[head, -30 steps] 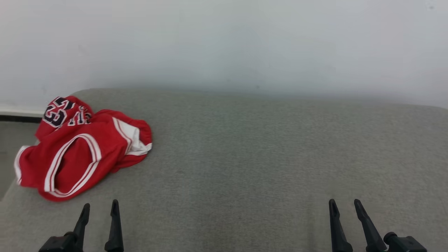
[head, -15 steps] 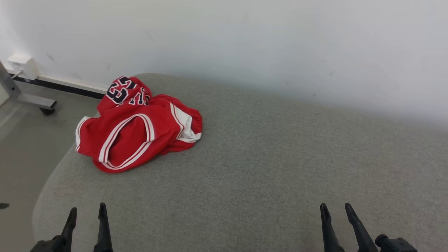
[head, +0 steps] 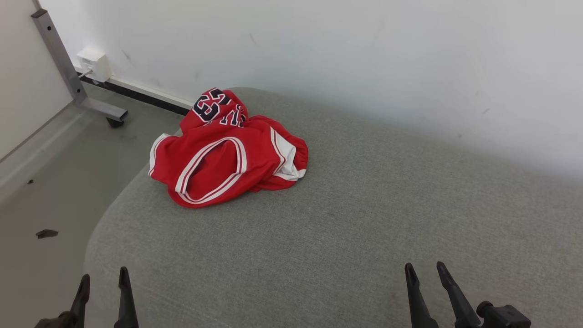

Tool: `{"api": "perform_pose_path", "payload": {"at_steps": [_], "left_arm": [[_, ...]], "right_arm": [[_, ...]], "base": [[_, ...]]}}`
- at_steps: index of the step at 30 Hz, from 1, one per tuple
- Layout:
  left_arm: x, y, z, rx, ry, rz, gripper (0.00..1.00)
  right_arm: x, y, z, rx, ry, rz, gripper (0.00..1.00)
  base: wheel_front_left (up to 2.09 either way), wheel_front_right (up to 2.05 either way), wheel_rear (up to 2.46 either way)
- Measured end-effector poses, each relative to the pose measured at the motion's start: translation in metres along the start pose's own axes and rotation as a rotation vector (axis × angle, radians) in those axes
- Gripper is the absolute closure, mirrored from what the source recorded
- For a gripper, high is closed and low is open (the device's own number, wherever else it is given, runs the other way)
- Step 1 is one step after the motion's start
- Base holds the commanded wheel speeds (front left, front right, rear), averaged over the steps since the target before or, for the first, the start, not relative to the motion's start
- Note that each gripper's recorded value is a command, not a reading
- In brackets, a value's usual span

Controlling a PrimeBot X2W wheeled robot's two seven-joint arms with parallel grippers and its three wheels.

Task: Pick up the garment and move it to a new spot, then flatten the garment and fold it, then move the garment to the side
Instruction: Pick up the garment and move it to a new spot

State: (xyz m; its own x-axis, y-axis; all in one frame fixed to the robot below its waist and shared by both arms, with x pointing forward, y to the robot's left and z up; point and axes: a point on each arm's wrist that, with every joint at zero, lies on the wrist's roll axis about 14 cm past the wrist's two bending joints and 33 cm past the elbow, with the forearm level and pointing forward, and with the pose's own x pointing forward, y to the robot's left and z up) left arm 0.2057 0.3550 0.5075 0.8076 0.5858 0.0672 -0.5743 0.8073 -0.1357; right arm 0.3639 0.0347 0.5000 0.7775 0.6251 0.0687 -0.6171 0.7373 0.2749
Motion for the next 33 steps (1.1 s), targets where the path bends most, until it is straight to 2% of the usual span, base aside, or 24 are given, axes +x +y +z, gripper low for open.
{"api": "perform_pose_path", "payload": {"at_steps": [10, 17, 24, 33], "left_arm": [[-0.005, 0.009, -0.002, 0.007, 0.004, 0.034, 0.0], [0.006, -0.003, 0.005, 0.01, -0.01, -0.017, 0.0], [0.053, -0.031, 0.045, -0.017, -0.12, -0.099, 0.0], [0.139, -0.094, 0.11, -0.029, -0.264, -0.234, 0.0]], "right_arm": [[0.007, 0.007, -0.006, 0.004, 0.016, 0.027, 0.0], [0.005, 0.0, -0.002, -0.007, 0.007, 0.005, 0.0], [0.003, -0.02, 0.008, -0.045, -0.021, -0.044, 0.0], [-0.014, -0.087, 0.026, -0.085, -0.07, -0.219, 0.0]], "base": [[0.0, 0.0, 0.0], [0.0, 0.0, 0.0], [0.0, 0.0, 0.0], [0.0, 0.0, 0.0]]}}
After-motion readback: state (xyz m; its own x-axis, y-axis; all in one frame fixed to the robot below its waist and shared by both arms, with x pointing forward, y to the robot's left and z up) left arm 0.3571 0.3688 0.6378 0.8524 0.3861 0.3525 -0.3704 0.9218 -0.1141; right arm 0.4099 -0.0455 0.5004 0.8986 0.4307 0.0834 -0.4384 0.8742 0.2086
